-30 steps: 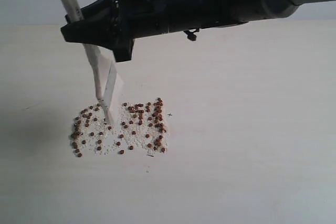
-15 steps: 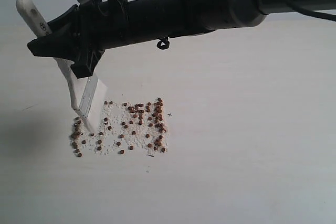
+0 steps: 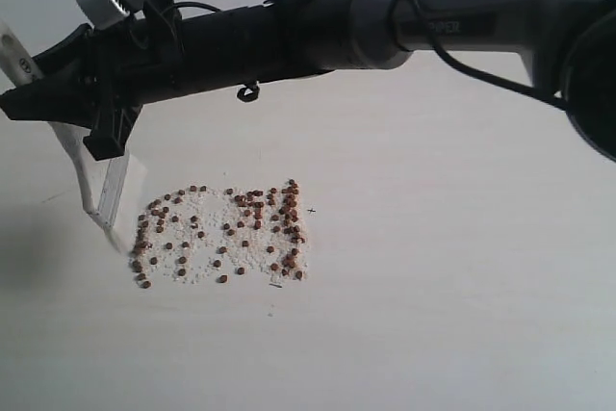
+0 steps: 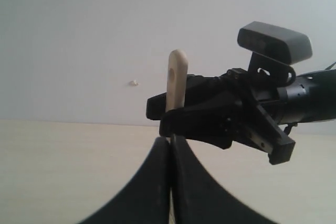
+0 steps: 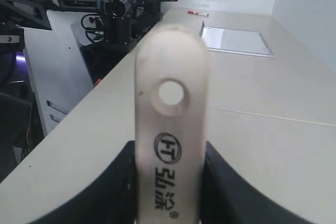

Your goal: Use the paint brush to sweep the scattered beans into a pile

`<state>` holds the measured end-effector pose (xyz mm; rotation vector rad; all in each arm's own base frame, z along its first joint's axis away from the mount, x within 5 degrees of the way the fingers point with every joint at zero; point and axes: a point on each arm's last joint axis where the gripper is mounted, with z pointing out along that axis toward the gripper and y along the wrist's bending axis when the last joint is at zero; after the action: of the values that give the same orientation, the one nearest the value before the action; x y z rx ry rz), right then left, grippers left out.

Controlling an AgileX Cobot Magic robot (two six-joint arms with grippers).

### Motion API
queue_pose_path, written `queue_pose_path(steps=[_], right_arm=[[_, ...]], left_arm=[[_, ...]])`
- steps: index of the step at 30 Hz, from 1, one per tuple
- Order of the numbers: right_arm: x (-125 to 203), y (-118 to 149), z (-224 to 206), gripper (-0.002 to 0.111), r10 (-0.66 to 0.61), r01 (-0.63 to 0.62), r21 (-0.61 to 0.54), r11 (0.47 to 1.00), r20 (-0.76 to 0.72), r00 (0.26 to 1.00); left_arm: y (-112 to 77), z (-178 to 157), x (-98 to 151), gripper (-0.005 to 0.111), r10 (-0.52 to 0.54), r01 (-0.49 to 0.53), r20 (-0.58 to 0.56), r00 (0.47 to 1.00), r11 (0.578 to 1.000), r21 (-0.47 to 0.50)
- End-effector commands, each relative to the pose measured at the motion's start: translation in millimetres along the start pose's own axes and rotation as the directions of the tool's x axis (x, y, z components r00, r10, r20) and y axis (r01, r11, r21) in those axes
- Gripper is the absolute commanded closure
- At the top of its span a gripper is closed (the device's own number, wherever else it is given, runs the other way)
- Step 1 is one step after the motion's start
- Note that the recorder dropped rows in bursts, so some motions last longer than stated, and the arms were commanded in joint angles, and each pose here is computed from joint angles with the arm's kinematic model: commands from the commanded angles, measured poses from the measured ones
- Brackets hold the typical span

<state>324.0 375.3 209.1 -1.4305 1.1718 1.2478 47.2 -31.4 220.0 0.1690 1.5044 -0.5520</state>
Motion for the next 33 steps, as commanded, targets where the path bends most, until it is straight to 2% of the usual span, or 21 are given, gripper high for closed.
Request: queue_pose_path(steps=[1, 11, 21, 33], right_arm=[[-2.0, -3.4, 8.7, 0.108, -0.035, 0.037, -0.032, 0.999, 0.044, 0.998], [12.6, -13.5, 22.9, 0.108, -0.047, 0.048, -0.028, 0.998, 0.043, 0.998], [39.2, -16.2, 28.0, 0.108, -0.006, 0.007, -0.035, 0.999, 0.018, 1.000], [46.3, -18.2, 29.0, 0.108, 0.034, -0.034, -0.016, 0.999, -0.001, 0.999]], left_arm=[[0.4, -0.4, 1.1, 0.107, -0.001, 0.001, 0.002, 1.000, 1.000, -0.002], [0.4, -0.4, 1.1, 0.107, -0.001, 0.001, 0.002, 1.000, 1.000, -0.002], [0.4, -0.4, 1.1, 0.107, -0.001, 0.001, 0.002, 1.000, 1.000, -0.002], [0.4, -0.4, 1.1, 0.107, -0.001, 0.001, 0.002, 1.000, 1.000, -0.002]])
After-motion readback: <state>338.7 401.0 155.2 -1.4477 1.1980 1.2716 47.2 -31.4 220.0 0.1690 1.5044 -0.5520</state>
